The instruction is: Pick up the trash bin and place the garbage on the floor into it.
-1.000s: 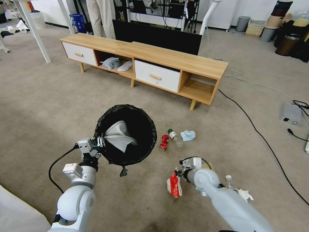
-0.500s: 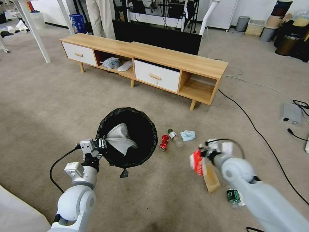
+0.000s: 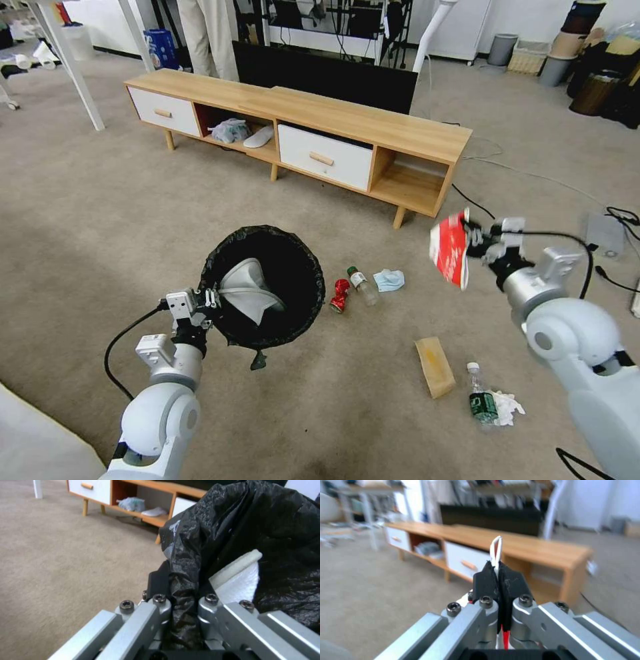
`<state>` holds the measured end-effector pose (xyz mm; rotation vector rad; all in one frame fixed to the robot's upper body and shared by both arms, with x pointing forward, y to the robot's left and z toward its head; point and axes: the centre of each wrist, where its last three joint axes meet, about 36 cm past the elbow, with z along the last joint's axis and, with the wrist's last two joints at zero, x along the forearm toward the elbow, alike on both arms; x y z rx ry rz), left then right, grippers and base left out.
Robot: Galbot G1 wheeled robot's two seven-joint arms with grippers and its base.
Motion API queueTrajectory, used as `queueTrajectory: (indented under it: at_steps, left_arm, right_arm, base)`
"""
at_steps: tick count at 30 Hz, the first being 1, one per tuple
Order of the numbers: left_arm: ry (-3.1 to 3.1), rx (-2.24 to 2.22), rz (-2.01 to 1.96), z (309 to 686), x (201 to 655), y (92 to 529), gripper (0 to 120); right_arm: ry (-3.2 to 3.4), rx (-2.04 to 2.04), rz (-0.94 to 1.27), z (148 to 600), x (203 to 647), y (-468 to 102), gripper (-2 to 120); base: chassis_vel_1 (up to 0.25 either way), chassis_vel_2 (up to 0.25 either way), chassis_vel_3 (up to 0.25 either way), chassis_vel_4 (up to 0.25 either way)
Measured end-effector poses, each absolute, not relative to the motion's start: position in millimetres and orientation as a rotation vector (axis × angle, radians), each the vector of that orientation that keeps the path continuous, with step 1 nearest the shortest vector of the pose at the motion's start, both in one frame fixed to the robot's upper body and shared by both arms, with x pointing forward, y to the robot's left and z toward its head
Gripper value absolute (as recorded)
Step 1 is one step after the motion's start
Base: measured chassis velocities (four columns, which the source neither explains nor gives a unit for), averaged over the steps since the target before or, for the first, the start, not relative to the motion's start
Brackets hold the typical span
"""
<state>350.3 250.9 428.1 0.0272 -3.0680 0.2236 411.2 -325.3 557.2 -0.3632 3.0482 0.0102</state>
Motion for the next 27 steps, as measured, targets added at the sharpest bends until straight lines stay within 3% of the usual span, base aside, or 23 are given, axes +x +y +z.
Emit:
queueTrajectory:
  at_steps: [27]
  left_arm:
    - [-3.019,0.049,0.161,422,355,243,4]
  right_arm:
    - [2.641,-0.942,0.006,572,397,-308,0]
  base:
    - [0.0,0.0,0.0,0.0]
